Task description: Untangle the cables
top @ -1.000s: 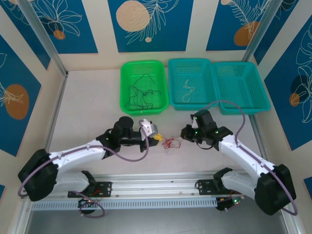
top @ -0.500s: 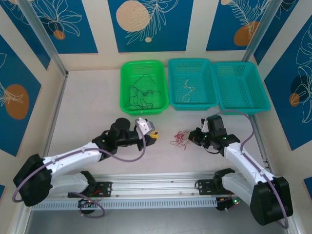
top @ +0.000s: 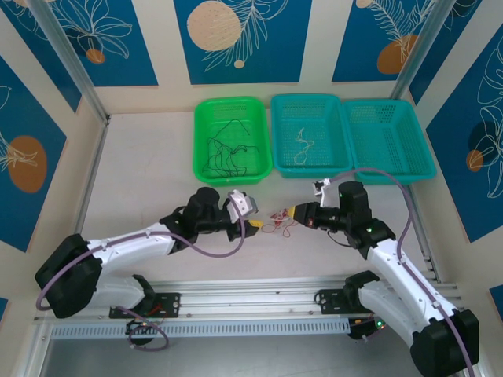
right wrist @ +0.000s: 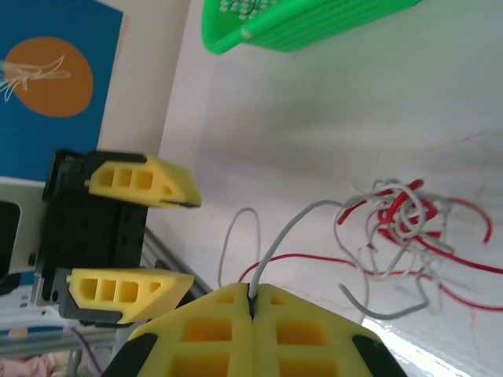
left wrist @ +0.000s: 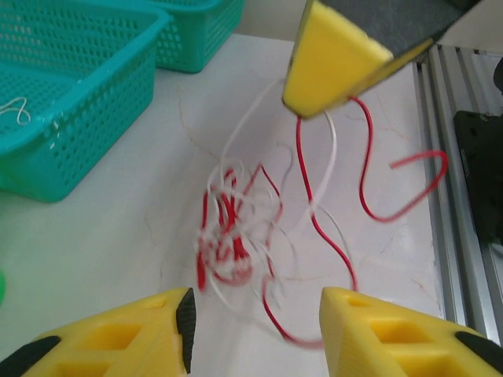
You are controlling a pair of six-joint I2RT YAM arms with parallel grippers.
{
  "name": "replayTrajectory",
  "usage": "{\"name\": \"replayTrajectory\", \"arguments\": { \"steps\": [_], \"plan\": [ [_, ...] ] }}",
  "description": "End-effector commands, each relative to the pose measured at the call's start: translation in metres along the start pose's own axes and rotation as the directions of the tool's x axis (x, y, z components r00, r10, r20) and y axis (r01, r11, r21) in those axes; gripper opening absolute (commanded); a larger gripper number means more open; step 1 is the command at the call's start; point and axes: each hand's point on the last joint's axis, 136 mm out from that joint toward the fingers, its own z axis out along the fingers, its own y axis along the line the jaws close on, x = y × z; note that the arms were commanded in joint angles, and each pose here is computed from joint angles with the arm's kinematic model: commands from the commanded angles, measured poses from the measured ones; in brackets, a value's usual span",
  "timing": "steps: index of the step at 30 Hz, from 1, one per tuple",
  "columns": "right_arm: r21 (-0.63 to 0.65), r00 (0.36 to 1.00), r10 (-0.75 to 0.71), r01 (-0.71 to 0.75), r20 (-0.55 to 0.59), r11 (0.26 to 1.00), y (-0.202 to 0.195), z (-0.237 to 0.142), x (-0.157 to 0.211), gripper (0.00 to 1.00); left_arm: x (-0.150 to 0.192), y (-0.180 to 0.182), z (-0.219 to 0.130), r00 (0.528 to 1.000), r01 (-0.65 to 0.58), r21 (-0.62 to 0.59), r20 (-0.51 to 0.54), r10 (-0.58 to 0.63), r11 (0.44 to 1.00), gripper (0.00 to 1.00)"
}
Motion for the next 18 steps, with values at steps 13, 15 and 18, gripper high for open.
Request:
{"name": "replayTrajectory", "arguments": {
  "steps": [13,15,18],
  "plan": [
    [-0.113,0.997,-0.063,0.059,-0.032,0.992,0.037,0.003,0.001,0.00,-0.008,-0.020,0.029,0.989,-0.147,0.188,0.050,0.140,0.971,0.52],
    [-0.107,0.998,-0.063,0.060,-0.024,0.992,0.036,0.003,-0.001,0.00,-0.006,-0.024,0.029,0.990,-0.142,0.210,0.049,0.135,0.967,0.52],
    [-0.086,0.998,-0.064,0.062,-0.014,0.994,0.035,0.002,-0.003,0.00,-0.003,-0.032,0.025,0.990,-0.137,0.251,0.045,0.130,0.958,0.53]
  ]
}}
